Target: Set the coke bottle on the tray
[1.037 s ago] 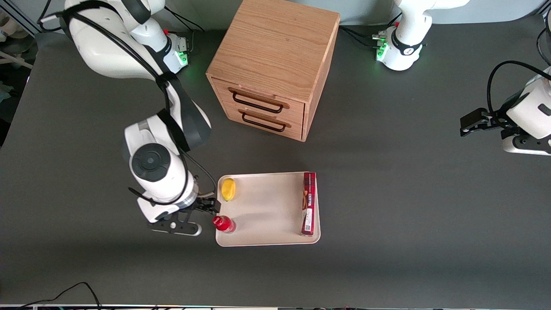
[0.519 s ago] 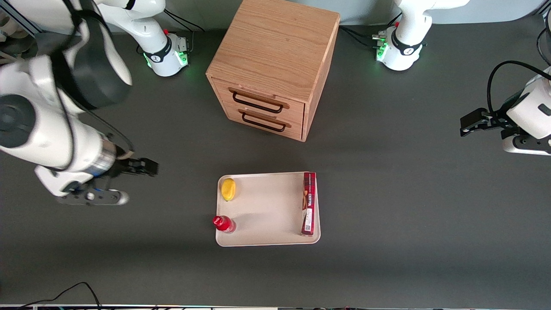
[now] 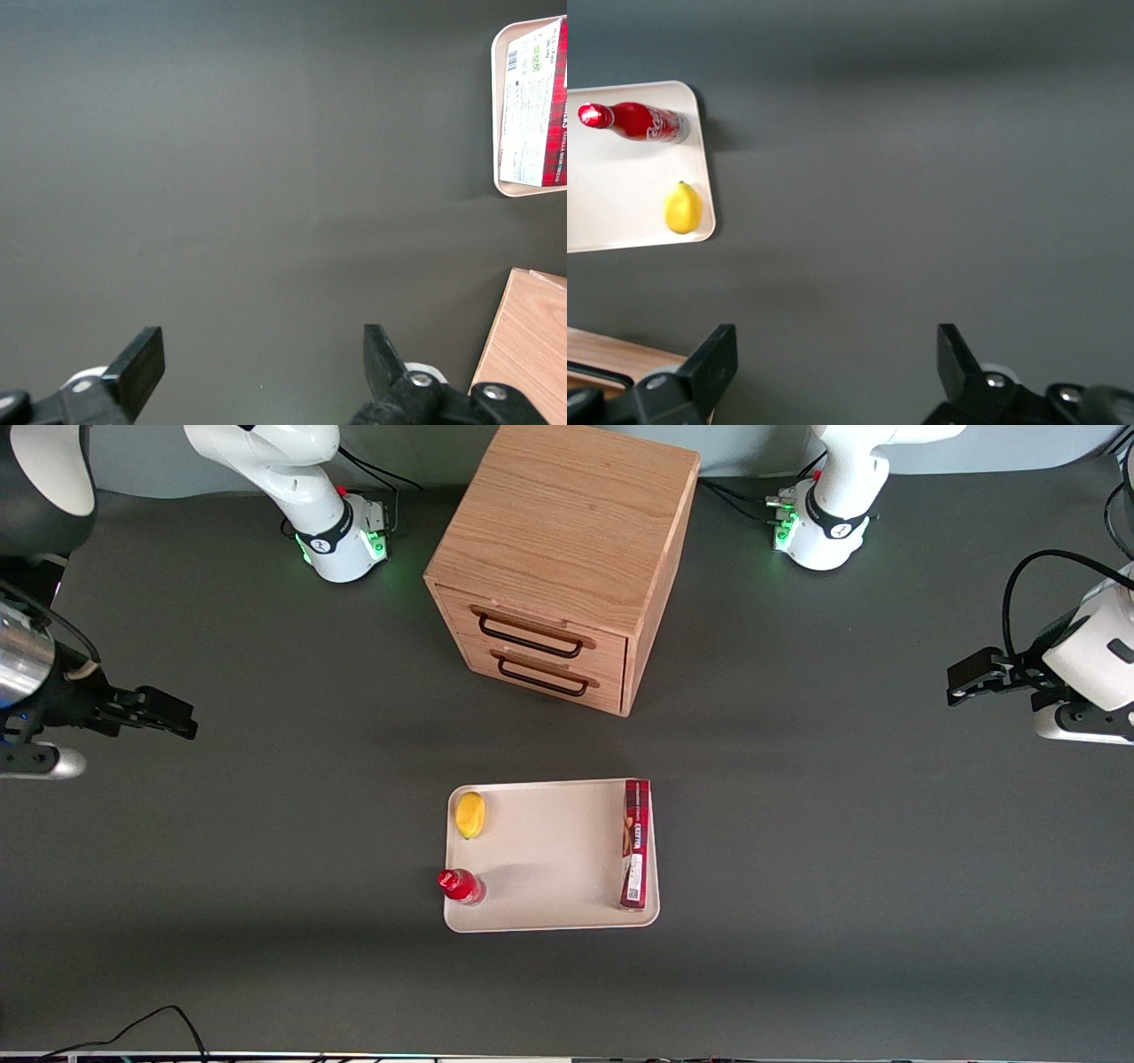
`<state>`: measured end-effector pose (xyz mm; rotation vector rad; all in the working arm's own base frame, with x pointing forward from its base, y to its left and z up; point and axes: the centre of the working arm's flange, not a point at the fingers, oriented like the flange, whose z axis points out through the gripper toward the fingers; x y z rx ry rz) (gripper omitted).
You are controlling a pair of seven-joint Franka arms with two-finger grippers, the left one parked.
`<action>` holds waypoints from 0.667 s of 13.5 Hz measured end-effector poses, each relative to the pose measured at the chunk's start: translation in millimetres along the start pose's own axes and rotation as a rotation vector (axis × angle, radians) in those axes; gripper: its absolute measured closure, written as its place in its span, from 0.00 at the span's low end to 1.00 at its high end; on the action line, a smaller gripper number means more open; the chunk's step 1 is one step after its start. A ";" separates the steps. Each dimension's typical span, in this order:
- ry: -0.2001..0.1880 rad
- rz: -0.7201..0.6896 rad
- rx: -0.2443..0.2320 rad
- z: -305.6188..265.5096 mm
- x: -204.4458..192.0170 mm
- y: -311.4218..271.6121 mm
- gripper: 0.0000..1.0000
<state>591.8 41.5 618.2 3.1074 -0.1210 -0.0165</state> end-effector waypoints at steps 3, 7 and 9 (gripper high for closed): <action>0.028 0.001 -0.018 -10.2 -32.3 -0.1 0.00; 0.044 0.021 -0.021 -19.0 -43.6 11.4 0.00; 0.046 0.031 -0.020 -20.2 -44.1 18.4 0.00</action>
